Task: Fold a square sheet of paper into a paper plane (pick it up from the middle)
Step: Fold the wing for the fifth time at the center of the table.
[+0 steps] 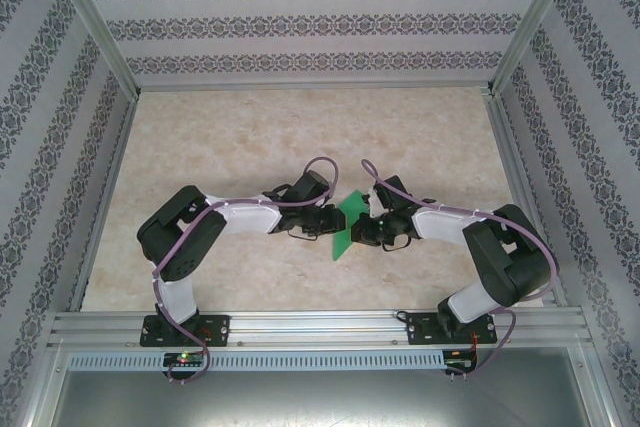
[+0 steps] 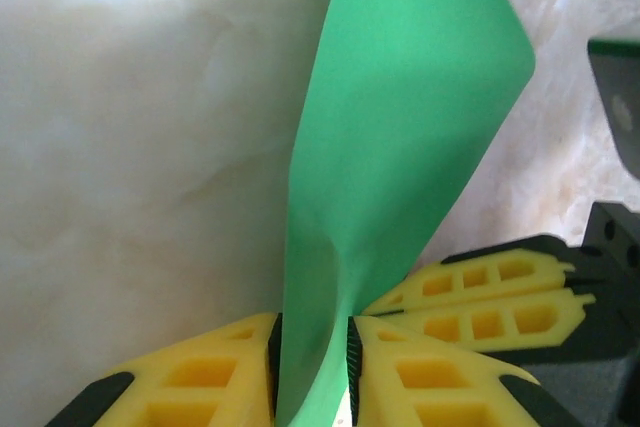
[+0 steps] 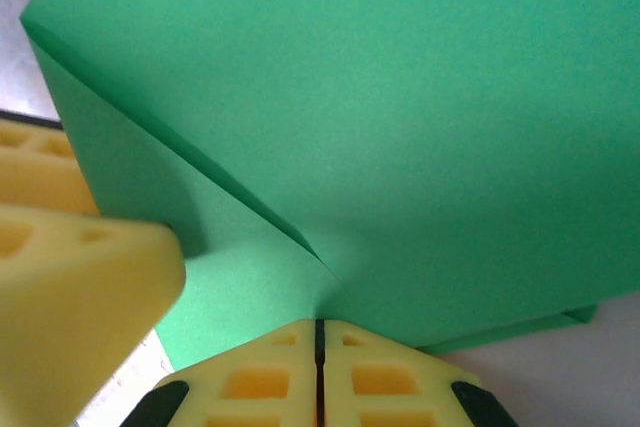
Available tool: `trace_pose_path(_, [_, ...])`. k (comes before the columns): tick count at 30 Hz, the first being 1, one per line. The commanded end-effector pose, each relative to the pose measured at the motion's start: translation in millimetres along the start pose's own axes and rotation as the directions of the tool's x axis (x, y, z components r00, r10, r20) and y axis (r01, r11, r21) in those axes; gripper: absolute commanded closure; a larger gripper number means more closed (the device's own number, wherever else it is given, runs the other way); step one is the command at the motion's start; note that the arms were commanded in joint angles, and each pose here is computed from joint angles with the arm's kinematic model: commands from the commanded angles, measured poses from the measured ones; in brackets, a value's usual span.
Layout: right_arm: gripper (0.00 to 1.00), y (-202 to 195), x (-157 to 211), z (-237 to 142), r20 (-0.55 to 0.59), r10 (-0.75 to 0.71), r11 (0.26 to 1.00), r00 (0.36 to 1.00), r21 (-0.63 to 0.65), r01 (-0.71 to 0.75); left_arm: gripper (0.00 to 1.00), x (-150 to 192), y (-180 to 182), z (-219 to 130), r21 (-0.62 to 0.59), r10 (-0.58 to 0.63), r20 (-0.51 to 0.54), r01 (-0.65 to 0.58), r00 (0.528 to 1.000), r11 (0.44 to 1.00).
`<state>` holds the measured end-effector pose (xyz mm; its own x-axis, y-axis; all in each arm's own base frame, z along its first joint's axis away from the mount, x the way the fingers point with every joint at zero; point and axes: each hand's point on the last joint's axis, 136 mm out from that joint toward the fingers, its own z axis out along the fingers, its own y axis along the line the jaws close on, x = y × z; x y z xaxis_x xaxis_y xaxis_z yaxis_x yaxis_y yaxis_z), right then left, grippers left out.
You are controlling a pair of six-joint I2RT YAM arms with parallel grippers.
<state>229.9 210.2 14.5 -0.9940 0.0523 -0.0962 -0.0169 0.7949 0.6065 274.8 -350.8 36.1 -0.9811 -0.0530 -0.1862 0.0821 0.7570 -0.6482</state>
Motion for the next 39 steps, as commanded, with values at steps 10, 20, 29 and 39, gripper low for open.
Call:
trace_pose_path(10, [0.92,-16,1,0,0.009,0.034,0.998,0.999,0.049,-0.035,0.77,11,-10,-19,-0.047,0.093,0.012,-0.092,0.996,0.995])
trace_pose_path(20, [0.93,-12,0,-2,0.009,0.031,0.999,0.999,0.038,-0.031,0.86,12,3,-14,-0.159,0.172,-0.013,-0.172,0.985,0.972])
trace_pose_path(29, [0.93,-10,-1,-2,0.016,0.034,0.999,0.999,0.024,-0.034,0.92,9,6,-8,-0.218,0.238,-0.024,-0.237,0.971,0.947])
trace_pose_path(39, [0.93,-10,-4,-3,0.022,0.034,0.999,0.999,0.018,-0.035,0.94,7,7,-9,-0.316,0.338,-0.036,-0.332,0.94,0.889])
